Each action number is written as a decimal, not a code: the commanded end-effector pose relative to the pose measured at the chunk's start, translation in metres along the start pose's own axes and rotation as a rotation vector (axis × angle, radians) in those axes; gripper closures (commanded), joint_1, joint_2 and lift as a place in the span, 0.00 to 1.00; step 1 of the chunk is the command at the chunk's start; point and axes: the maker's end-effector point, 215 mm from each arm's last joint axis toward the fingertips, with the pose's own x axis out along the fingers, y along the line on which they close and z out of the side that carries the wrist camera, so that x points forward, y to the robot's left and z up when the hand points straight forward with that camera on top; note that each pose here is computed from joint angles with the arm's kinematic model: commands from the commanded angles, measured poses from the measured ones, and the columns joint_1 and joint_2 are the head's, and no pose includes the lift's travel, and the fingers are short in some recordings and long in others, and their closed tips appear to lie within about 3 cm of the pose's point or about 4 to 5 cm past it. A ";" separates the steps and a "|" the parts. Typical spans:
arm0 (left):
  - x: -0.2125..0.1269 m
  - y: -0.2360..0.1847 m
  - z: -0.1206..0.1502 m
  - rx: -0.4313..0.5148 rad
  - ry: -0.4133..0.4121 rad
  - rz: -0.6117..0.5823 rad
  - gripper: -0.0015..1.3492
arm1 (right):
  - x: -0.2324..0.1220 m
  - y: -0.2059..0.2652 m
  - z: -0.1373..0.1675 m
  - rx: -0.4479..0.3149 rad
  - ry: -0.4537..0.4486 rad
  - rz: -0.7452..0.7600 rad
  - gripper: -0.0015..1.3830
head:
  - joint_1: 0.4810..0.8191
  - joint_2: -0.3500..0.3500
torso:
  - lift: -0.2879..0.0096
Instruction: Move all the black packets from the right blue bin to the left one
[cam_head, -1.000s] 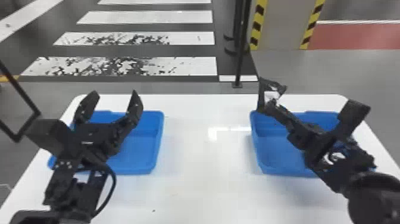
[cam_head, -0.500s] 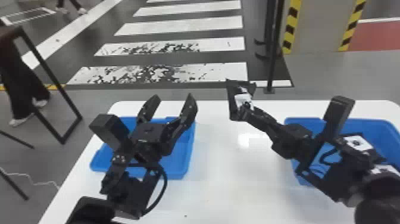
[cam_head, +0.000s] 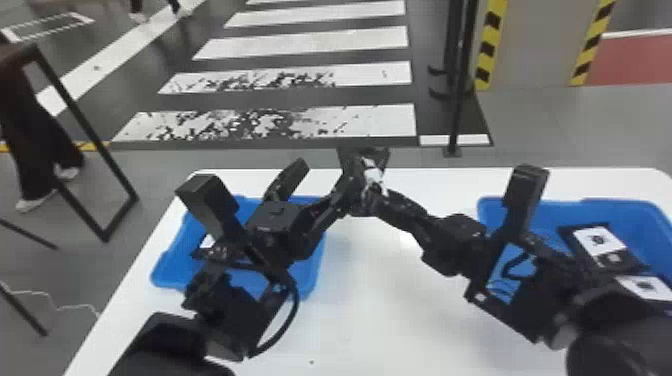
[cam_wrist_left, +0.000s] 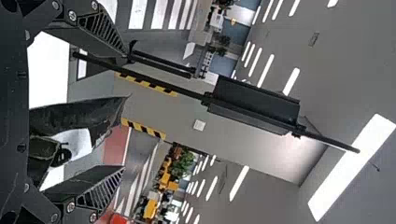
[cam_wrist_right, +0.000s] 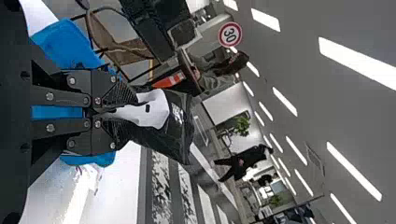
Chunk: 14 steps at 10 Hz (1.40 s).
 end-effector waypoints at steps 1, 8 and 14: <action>0.000 0.005 -0.003 0.011 0.015 0.009 0.14 | 0.004 0.015 -0.010 0.020 0.015 0.030 0.78 | 0.56 0.77 | 0.50; -0.001 0.022 -0.032 0.008 0.105 0.059 0.57 | 0.013 0.047 -0.031 0.058 0.059 0.096 0.78 | 0.63 0.85 | 0.50; 0.003 0.023 -0.015 0.077 0.059 0.068 0.90 | 0.019 0.026 -0.021 0.067 0.037 0.060 0.78 | 0.63 0.85 | 0.50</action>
